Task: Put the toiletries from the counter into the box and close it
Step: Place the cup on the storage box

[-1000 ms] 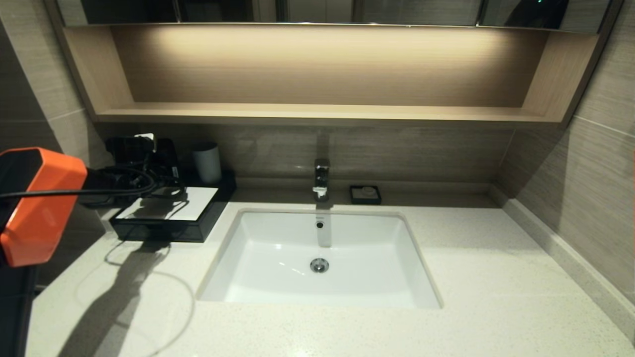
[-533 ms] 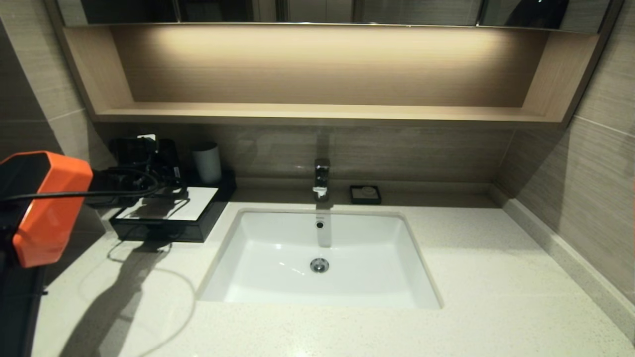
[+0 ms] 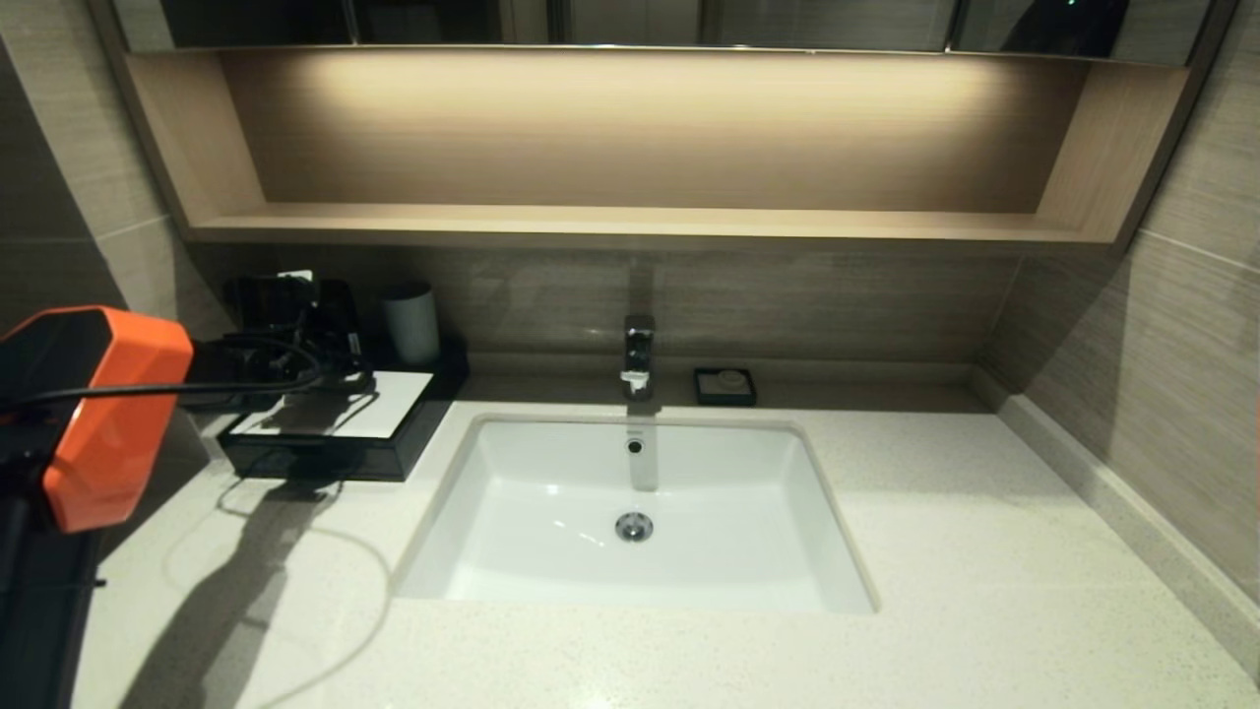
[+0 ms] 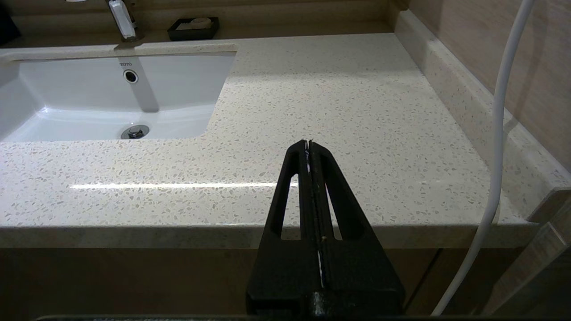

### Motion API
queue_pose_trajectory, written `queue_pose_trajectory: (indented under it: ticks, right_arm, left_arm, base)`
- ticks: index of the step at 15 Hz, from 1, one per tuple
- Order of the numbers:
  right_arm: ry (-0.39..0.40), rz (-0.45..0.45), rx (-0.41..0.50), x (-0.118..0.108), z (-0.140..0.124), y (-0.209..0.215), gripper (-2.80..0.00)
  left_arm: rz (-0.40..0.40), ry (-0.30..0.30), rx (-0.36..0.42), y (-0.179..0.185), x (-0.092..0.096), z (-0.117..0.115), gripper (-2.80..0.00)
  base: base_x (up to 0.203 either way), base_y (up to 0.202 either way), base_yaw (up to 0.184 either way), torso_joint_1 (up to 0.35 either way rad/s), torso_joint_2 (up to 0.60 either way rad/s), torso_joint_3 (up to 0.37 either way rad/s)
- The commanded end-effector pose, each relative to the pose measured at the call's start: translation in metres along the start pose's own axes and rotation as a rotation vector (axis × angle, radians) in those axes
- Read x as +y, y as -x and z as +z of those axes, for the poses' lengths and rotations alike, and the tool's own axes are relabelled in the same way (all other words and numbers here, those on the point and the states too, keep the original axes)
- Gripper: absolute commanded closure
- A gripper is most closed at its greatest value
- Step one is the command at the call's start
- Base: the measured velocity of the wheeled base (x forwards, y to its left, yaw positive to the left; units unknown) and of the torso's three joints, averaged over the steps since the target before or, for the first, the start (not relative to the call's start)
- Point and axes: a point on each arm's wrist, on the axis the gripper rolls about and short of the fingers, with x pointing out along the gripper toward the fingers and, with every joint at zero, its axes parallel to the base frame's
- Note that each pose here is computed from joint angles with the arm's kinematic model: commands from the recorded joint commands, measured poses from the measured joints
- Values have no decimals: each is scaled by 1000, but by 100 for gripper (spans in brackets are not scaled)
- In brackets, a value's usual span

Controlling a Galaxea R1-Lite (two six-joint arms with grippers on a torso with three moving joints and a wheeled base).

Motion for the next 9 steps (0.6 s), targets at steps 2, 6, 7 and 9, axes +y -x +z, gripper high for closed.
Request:
queue_pose_trajectory:
  ticks: [2, 6, 7, 9]
  right_arm:
    - [-1, 0, 3, 0, 0, 0, 0]
    - [-1, 0, 1, 0, 0, 0, 0]
    - [-1, 0, 1, 0, 0, 0, 0]
    - [-1, 0, 1, 0, 0, 0, 0]
  left_arm:
    - [0, 2, -18, -4, 0, 3, 0]
    - [-1, 2, -15, -7, -1, 4, 0]
    - [0, 2, -14, -7, -1, 3, 0]
    - [0, 2, -14, -8, -1, 2, 0]
  base:
    - [0, 0, 0, 0, 0, 0]
    - [0, 0, 0, 0, 0, 0]
    - [0, 0, 0, 0, 0, 0]
    - [0, 0, 0, 0, 0, 0]
